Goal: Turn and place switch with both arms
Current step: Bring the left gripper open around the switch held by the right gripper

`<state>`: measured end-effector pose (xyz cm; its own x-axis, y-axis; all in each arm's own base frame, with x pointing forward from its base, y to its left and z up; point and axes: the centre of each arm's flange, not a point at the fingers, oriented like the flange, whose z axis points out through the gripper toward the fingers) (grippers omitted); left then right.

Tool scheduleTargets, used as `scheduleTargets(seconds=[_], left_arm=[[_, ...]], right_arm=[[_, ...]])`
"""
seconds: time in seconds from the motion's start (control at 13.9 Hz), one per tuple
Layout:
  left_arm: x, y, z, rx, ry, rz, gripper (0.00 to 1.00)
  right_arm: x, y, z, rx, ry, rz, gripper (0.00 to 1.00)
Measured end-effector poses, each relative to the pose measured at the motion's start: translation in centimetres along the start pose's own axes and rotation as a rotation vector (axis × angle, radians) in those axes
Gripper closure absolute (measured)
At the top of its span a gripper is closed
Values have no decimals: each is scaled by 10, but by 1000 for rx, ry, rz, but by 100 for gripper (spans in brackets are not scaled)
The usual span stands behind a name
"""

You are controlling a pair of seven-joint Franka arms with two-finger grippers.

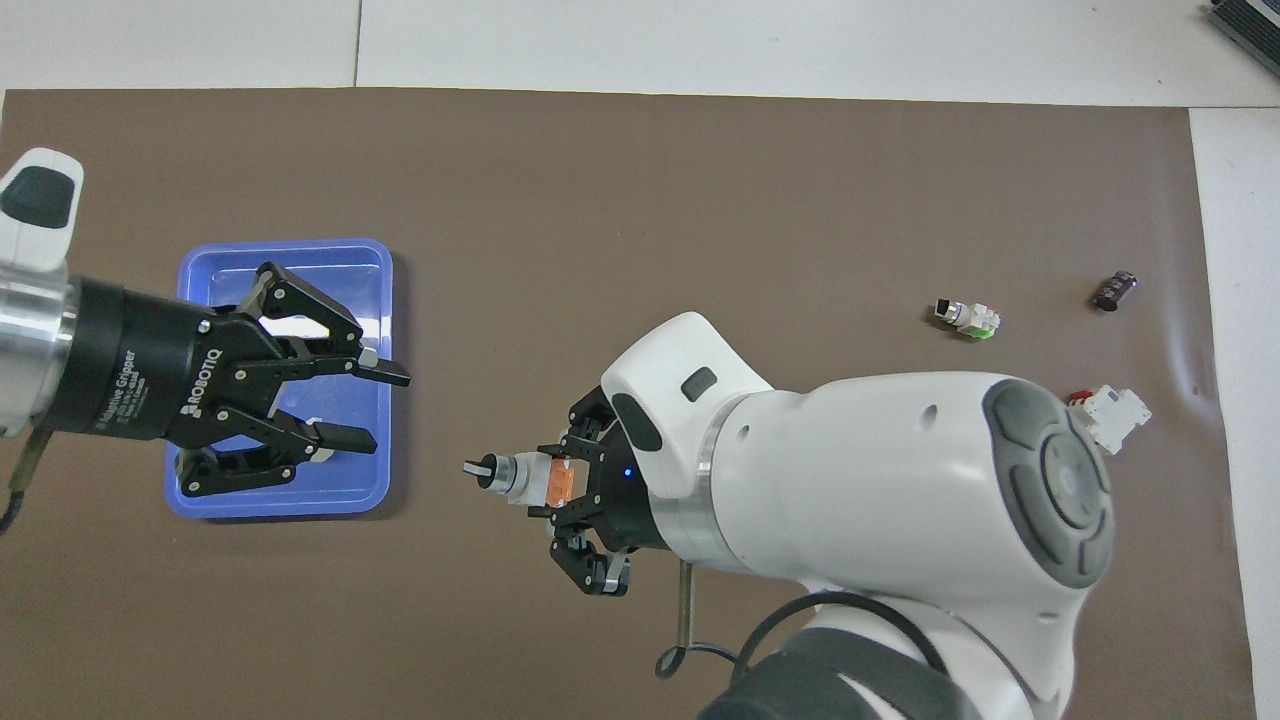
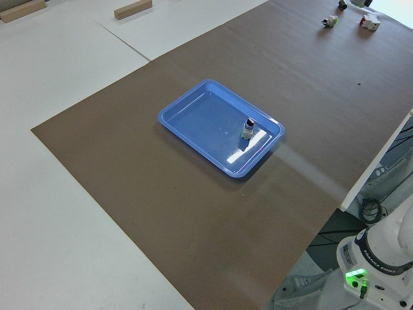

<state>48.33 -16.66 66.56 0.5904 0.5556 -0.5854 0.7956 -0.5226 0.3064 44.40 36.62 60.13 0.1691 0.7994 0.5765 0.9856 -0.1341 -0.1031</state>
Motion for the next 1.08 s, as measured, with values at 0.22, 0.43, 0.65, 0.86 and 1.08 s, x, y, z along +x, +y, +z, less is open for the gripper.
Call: scheduleTargets(seconds=[0.22, 0.43, 0.65, 0.86, 1.08], left_arm=[[0, -2, 6, -3, -22, -53, 47], [3, -5, 18, -48, -19, -106, 47], [-4, -5, 27, -61, -38, -139, 47], [-14, -5, 33, -52, -44, -152, 47], [-17, -6, 36, -47, -45, -167, 49]], right_arm=[[0, 1, -1, -6, 4, 0, 59], [3, 2, -3, -32, 22, -1, 59], [7, 0, -2, -46, 35, 16, 59], [12, -4, 0, -50, 43, 17, 59], [12, -3, 0, -59, 49, 18, 59]])
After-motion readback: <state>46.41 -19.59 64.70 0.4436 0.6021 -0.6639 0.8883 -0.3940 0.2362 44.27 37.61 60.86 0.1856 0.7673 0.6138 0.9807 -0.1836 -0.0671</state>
